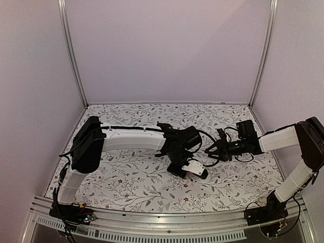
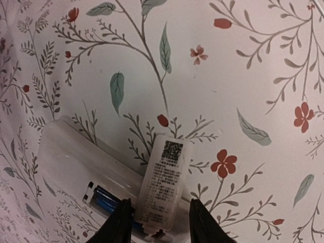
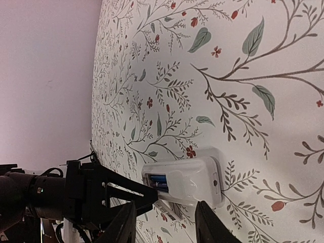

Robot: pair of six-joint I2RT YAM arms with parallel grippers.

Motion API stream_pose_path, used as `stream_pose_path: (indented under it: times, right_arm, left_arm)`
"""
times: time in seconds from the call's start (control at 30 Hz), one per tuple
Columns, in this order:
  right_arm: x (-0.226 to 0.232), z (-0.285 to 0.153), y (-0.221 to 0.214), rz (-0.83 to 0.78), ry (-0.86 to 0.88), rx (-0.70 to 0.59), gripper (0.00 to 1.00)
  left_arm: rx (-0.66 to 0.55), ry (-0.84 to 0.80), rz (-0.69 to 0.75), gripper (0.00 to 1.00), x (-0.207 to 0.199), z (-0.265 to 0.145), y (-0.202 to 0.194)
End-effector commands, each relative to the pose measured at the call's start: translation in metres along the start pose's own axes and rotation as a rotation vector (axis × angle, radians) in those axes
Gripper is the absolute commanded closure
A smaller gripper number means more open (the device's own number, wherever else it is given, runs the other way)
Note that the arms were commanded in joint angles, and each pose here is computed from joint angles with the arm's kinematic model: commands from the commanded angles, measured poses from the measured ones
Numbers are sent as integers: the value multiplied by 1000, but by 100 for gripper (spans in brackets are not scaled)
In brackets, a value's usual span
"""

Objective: Load the batteries into the remote control
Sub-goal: Pick up the battery cover from the remote control without the battery cover, then place the battery cover on the remote control without the battery cover.

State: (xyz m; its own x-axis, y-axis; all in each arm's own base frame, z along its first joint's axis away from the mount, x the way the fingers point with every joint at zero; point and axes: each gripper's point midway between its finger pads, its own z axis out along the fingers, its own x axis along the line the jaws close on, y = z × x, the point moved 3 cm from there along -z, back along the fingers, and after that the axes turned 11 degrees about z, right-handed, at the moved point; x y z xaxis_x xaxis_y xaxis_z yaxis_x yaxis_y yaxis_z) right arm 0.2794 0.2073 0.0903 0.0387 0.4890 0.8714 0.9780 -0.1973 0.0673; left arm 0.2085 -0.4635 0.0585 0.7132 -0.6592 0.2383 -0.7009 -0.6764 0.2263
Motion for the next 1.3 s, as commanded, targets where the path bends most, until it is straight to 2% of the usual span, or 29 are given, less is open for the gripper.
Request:
stream_pose_path:
  times: [0.0,0.37,0.7,0.93,1.27]
  right_arm:
    - [-7,1,-4,12,-8,20,60]
    - [-8,2,-5,13,-11,22,60]
    - [-7,2,-3,15,-10,21,60]
    - [-7,2,-3,10,-11,16,60]
    - [-9,2,-1,13,-23,5,60]
  left_arm:
    - [28,-3,-3,63,3,6,-10]
    - [51,7,11,75,3,5,-9]
    - [-12,66,-27,81,9,-29,8]
    - [-72,168,-172,82,19,-57,10]
    - [-94,279,-558,84,21,-74,-19]
